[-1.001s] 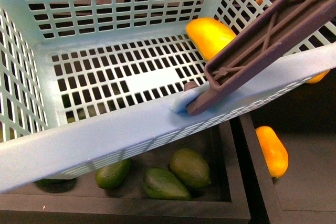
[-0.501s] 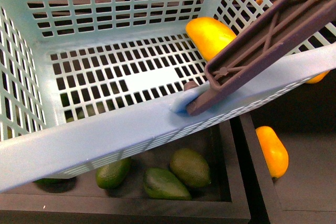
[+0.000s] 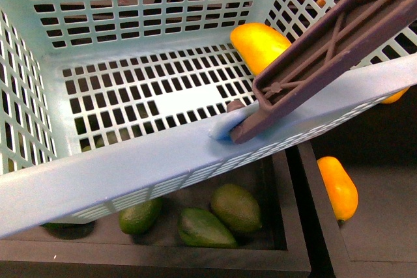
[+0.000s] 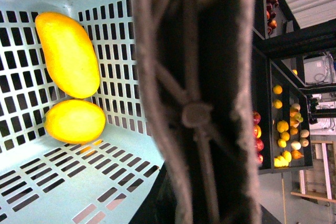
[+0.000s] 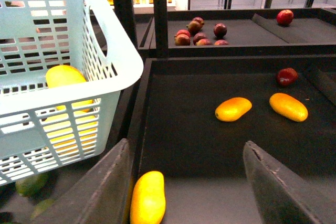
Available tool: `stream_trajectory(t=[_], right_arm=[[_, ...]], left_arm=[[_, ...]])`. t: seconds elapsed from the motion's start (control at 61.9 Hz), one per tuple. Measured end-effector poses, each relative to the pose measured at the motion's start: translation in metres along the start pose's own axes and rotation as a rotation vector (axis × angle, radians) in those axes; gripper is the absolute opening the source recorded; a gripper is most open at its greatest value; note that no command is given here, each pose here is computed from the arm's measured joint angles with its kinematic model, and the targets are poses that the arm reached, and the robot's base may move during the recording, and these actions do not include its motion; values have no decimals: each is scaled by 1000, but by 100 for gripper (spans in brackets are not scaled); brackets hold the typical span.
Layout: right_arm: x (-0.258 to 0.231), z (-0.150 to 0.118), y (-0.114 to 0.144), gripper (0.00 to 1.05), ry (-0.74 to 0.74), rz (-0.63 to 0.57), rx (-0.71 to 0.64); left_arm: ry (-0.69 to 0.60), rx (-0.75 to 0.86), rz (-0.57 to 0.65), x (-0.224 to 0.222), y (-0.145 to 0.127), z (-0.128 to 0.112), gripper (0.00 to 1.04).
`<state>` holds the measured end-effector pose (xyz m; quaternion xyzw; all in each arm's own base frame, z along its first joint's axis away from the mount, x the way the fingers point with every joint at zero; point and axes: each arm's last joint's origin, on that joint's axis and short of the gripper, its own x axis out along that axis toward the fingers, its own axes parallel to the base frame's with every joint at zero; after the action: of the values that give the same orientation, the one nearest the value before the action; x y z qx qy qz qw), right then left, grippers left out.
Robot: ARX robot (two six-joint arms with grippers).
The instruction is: Pick lemon and mango into basket
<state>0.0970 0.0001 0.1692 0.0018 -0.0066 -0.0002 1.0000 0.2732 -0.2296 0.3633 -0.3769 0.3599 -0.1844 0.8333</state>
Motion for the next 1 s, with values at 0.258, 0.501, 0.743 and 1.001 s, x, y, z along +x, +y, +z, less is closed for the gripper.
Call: stream_trajectory(t=[0.258, 0.501, 0.743, 1.001], right_arm=[[0, 0, 0, 96, 0, 0, 0], [0, 0, 0, 96, 0, -2, 0], [0, 0, 0, 96, 0, -2, 0], [0, 0, 0, 96, 3, -1, 0]], left_arm=[[1, 0, 0, 0, 0, 0, 5], [3, 2, -2, 0, -1, -1, 5], [25, -8, -15, 0, -2, -4, 5], [9, -6, -5, 0, -1, -1, 5]])
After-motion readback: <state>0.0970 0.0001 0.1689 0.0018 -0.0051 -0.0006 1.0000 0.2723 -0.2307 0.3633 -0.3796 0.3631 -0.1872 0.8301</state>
